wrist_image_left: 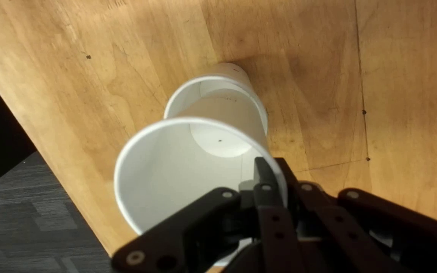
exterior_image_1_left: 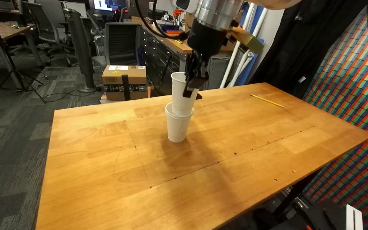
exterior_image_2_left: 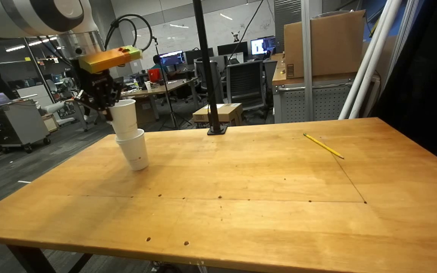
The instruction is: Stack the cups
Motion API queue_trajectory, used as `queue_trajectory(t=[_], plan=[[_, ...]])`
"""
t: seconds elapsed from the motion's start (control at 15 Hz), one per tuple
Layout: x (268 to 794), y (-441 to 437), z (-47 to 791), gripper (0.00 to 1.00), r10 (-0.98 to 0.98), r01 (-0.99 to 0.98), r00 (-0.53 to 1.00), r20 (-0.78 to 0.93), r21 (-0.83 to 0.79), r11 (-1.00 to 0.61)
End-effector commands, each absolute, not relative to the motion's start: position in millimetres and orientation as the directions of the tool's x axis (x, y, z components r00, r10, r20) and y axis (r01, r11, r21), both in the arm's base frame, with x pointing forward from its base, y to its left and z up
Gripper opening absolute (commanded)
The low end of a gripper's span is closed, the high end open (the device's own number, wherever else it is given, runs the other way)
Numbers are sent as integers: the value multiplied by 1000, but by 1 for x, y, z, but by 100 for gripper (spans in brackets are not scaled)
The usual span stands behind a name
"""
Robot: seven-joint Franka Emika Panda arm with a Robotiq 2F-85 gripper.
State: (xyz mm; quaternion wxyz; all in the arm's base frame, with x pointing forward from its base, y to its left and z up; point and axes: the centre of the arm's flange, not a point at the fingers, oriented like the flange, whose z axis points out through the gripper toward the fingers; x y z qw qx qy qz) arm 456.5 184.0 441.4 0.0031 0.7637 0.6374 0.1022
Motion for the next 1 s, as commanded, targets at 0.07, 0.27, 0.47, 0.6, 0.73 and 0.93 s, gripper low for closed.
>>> queue_trajectory(t=[0.07, 0.27, 0.47, 0.6, 0.73, 0.93], plan=[[455, 189, 431, 0, 975, 975, 153, 162, 139, -176], [455, 193, 422, 1, 976, 977, 148, 157, 131, -169], [456, 196, 415, 30, 974, 976, 163, 156, 120, -183], [458, 195, 411, 46, 974, 975, 168, 153, 117, -187], [459, 192, 407, 63, 973, 975, 179, 147, 109, -196], [460, 185, 407, 88, 971, 972, 195, 141, 105, -211]])
